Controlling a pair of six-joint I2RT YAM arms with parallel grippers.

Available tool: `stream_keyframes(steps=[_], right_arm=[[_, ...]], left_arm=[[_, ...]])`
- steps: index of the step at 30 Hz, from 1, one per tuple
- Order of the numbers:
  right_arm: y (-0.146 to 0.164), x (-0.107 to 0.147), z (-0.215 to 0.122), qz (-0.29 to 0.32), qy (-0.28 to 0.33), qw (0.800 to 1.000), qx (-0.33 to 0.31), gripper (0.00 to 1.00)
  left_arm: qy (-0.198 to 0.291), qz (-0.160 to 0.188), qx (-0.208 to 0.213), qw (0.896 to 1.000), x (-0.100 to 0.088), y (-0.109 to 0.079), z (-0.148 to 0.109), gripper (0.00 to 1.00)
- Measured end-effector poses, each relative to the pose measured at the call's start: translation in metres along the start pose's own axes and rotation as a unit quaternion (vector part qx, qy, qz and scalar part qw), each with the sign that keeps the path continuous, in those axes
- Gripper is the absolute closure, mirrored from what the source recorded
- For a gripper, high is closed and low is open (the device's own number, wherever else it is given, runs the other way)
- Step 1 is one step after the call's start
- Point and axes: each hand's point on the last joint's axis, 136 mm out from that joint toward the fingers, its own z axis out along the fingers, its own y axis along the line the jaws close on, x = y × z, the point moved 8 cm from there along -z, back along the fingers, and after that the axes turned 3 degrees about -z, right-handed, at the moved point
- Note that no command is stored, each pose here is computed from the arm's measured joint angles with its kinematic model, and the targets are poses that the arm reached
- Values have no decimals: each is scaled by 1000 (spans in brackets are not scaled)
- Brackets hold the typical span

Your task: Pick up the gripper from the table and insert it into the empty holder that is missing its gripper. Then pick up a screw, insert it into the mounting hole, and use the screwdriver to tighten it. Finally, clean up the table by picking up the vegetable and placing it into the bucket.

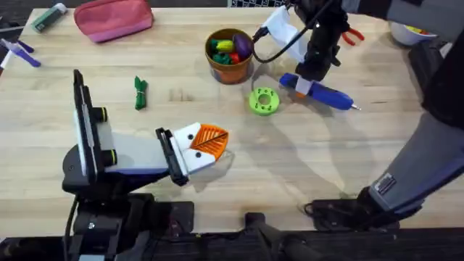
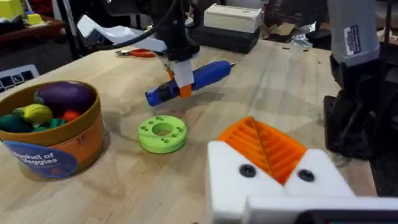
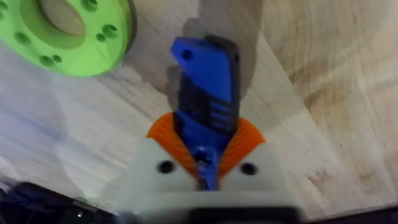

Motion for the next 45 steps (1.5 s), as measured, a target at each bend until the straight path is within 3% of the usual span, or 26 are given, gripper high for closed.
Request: stream_keyframes(steps=[5, 6, 17, 18, 22, 25, 30, 37, 41, 45], right_arm=[[0, 1, -1, -1, 4, 1000, 1, 105], [0, 1, -1, -1, 4, 1000, 2, 55], [0, 2, -4, 21, 3, 1000, 8, 24], [0, 3, -7, 26, -1, 1000, 11, 24], [1, 7, -37, 54, -36, 997, 40, 21], [5, 11, -75, 83, -84, 990, 75, 20], [19, 25, -132, 139, -164, 969, 119, 17], [41, 47, -174, 240, -240, 932, 129, 16], [55, 61, -194, 289, -279, 907, 127, 19], [73, 74, -213, 309, -319, 887, 125, 19]], left_arm=[[0, 0, 0, 1000, 0, 0, 0, 994], [0, 0, 0, 1000, 0, 0, 0, 994], [0, 0, 0, 1000, 0, 0, 0, 993], [0, 3, 0, 1000, 0, 0, 0, 928], [0, 2, 0, 1000, 0, 0, 0, 305], [0, 0, 0, 1000, 0, 0, 0, 43], [0, 0, 0, 1000, 0, 0, 0, 15], [-3, 4, -20, 1000, -2, 4, 0, 15], [-15, -22, -85, 996, -6, 16, -1, 15], [-15, -45, -165, 985, -14, 26, -7, 15]])
